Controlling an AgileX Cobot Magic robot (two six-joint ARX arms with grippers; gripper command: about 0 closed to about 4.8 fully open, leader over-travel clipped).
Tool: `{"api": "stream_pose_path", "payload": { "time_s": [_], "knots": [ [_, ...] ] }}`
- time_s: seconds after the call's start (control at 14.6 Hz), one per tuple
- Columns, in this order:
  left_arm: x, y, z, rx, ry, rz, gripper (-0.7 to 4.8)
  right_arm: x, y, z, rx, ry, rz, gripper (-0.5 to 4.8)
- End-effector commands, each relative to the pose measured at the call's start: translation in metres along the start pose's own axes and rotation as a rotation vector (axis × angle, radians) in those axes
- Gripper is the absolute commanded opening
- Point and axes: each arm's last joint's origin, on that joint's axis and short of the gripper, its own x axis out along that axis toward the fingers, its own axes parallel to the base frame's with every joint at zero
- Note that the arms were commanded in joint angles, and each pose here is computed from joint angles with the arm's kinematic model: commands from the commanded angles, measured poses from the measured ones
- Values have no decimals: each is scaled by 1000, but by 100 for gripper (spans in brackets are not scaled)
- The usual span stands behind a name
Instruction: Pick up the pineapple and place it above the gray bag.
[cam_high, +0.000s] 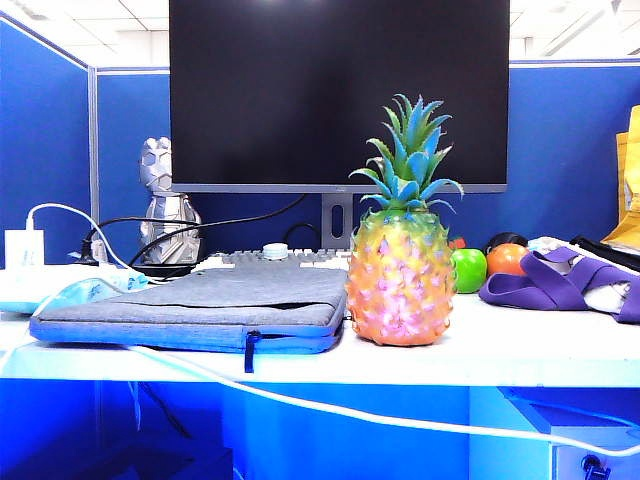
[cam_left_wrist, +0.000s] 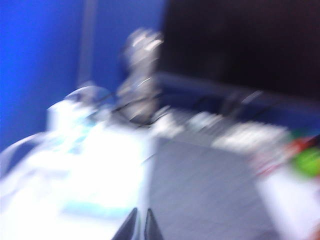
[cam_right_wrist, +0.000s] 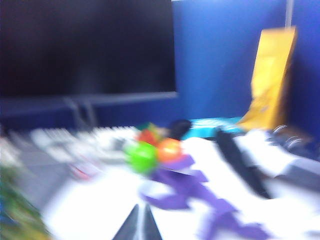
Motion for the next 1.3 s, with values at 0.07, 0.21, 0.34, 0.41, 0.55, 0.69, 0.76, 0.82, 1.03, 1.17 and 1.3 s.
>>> {"api": "stream_pose_path", "payload": {
  "time_s": [0.07, 0.21, 0.34, 0.41, 0.55, 0.69, 0.76, 0.82, 1.03, 1.17, 1.3],
  "knots": [
    [-2, -4, 16, -60, -121, -76, 102, -1, 8, 18, 113, -132, 243, 235],
    [2, -6, 29, -80, -118, -78, 362, 1, 10, 43, 111, -186, 255, 470],
    [15, -11, 45, -69, -81, -100, 479, 11, 17, 65, 98, -166, 324, 479],
    [30, -14, 60, -64, -32, -112, 479, 27, 25, 78, 87, -119, 372, 479],
    [57, -20, 78, -42, 45, -152, 479, 61, 39, 88, 69, -11, 427, 479],
    [82, -23, 91, 34, 151, -135, 479, 107, 58, 88, 51, 116, 506, 479],
    [94, -25, 96, 66, 190, -142, 479, 133, 68, 82, 38, 186, 546, 479],
    [103, -26, 98, 80, 216, -151, 479, 157, 77, 74, 38, 249, 582, 479],
    [122, -28, 101, 128, 317, -157, 479, 207, 97, 52, 60, 451, 704, 479],
    [124, -27, 96, 129, 361, -166, 479, 218, 101, 44, 66, 490, 722, 479],
    [124, -27, 95, 132, 366, -167, 479, 214, 101, 42, 76, 545, 749, 479]
  ]
}}
